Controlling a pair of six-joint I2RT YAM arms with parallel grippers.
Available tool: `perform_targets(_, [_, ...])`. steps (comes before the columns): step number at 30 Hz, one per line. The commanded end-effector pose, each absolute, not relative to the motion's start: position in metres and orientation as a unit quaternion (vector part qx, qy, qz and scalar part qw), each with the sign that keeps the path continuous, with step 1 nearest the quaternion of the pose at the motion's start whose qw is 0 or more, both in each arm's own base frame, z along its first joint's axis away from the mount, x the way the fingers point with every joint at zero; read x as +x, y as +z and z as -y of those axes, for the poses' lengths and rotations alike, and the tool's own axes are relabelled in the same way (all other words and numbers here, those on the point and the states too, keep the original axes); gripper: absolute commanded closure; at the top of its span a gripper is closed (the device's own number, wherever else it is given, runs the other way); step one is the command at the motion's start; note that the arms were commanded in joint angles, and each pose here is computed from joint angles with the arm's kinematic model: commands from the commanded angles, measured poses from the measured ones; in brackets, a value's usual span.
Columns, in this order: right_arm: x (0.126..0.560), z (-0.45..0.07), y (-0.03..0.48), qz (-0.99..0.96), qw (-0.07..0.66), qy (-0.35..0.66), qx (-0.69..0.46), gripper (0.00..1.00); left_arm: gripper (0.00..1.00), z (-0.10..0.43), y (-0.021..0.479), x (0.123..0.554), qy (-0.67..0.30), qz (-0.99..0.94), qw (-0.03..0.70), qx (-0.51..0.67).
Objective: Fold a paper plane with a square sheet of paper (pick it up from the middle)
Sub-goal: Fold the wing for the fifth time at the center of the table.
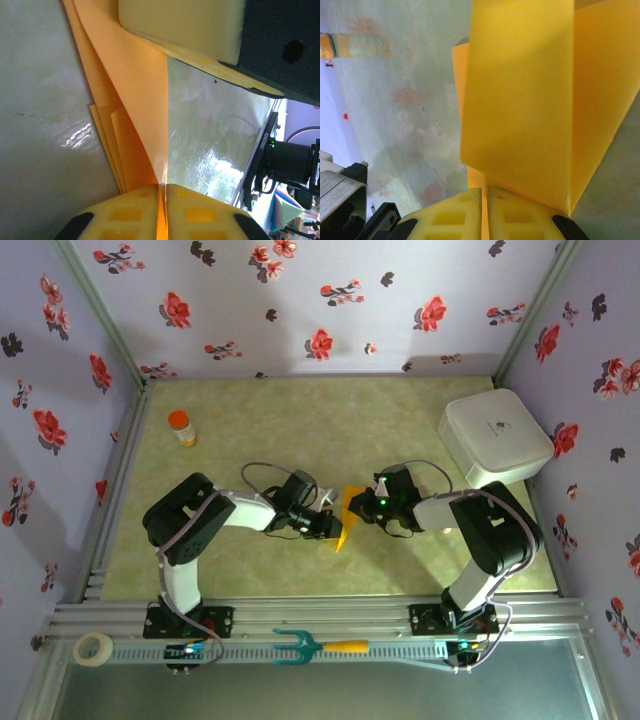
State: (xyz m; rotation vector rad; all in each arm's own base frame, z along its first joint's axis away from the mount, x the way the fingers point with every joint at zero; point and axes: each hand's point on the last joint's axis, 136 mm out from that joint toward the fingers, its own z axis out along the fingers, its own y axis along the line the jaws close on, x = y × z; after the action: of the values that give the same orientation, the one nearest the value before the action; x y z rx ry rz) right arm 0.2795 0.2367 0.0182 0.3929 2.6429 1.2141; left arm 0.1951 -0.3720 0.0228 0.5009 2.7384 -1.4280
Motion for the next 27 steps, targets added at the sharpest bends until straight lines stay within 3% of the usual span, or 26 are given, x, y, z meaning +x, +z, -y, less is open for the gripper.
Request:
perform_targets(1, [0.265,-0.212,-0.021,-0.925,0.08,0.335,0.158,0.87,0.92,0.358,0.005,0.167,-0.422,-0.891,-0.051,0.162])
perform_targets(3, [0.265,-0.211,-0.021,-0.926,0.08,0.333,0.16,0.87,1.0,0.356,0.004,0.166,-0.417,-0.892,-0.054,0.165])
perform_targets(9, [0.265,-0.211,-0.022,-0.926,0.079,0.331,0.16,0.88,1.0,0.354,0.004,0.159,-0.408,-0.894,-0.062,0.177])
perform_targets(14, [0.264,-0.211,-0.022,-0.927,0.078,0.33,0.16,0.88,0.87,0.346,0.001,0.157,-0.385,-0.905,-0.056,0.174])
perform_targets(16, [0.265,-0.211,-0.022,-0.927,0.079,0.33,0.16,0.88,0.9,0.344,0.002,0.156,-0.38,-0.906,-0.054,0.176])
perform_targets(18, [0.265,-0.211,-0.022,-0.927,0.078,0.33,0.161,0.88,1.0,0.343,0.002,0.155,-0.38,-0.906,-0.054,0.177])
perform_targets(27, [0.264,-0.211,-0.023,-0.927,0.078,0.329,0.161,0.88,1.0,0.346,0.002,0.147,-0.387,-0.9,-0.072,0.185])
